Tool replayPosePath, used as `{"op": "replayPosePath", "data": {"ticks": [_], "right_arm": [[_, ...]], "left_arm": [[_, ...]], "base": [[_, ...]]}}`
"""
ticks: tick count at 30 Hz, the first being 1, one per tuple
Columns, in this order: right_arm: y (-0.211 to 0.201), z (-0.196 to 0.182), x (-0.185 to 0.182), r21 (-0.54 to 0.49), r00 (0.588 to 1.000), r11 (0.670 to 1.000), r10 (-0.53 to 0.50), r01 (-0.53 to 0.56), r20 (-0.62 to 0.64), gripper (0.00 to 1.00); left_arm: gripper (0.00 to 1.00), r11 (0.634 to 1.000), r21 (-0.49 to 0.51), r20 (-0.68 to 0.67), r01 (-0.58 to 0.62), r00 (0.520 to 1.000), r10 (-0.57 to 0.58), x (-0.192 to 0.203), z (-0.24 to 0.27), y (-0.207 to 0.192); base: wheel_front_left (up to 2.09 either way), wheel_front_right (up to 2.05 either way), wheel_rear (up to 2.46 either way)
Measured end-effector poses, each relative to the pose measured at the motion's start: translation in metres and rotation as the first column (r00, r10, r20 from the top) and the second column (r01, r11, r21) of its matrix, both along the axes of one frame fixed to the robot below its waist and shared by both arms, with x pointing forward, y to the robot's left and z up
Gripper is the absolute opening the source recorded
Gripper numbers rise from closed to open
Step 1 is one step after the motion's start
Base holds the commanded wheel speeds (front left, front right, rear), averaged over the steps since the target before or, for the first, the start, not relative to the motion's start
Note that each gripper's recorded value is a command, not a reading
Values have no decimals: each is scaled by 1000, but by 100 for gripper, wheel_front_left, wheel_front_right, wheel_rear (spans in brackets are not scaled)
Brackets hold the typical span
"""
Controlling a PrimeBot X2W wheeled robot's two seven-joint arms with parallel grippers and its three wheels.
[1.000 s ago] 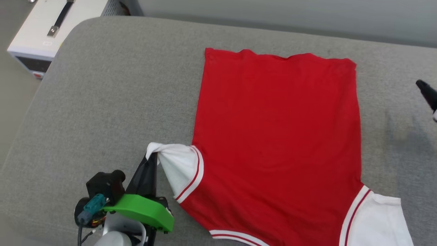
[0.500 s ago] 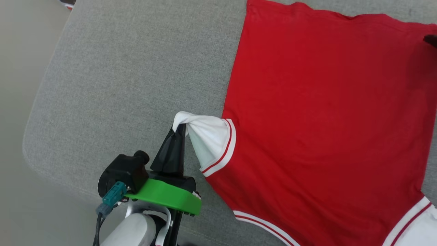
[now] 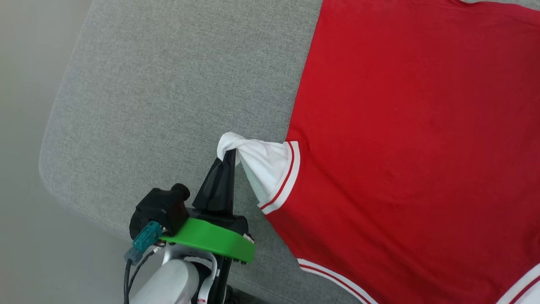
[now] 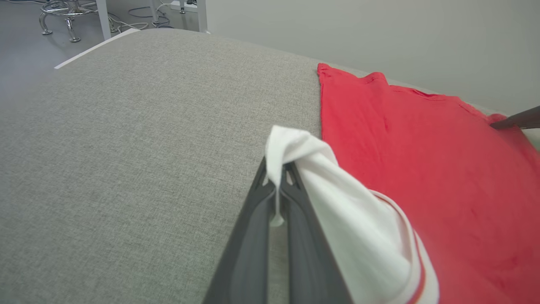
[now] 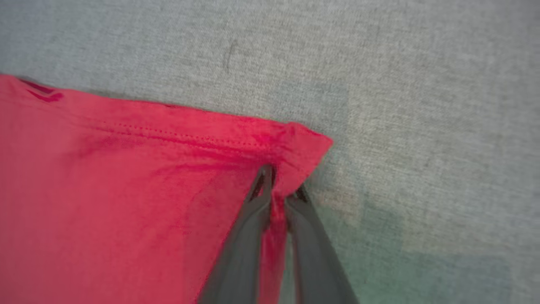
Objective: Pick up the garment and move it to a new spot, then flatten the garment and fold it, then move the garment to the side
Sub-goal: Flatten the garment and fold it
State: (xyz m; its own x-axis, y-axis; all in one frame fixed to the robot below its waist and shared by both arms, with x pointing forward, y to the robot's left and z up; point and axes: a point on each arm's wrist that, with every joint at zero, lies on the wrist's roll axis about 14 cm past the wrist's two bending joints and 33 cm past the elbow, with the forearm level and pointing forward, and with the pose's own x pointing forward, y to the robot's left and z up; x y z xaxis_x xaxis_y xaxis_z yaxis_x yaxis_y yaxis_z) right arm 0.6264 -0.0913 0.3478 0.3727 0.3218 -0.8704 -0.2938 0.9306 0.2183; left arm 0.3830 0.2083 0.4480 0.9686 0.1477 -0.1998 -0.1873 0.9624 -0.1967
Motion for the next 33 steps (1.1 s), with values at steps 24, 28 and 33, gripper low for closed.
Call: {"op": "replayPosePath", "data": {"ticks": [24, 28, 33], "right_arm": [[-96, 45, -70, -9, 977, 988, -152, 155, 148, 0], [-124, 49, -102, 2, 963, 977, -212, 214, 168, 0], [-163, 51, -148, 14, 932, 949, -311, 314, 183, 0]], "left_arm": [[0, 1000, -11, -41, 13, 999, -13, -17, 1, 11], [0, 999, -21, -50, 29, 998, -30, -19, 0, 7], [0, 998, -29, -61, 48, 997, -50, -23, -1, 4]], "base": [[0, 0, 0], [0, 0, 0], [0, 0, 0]]}}
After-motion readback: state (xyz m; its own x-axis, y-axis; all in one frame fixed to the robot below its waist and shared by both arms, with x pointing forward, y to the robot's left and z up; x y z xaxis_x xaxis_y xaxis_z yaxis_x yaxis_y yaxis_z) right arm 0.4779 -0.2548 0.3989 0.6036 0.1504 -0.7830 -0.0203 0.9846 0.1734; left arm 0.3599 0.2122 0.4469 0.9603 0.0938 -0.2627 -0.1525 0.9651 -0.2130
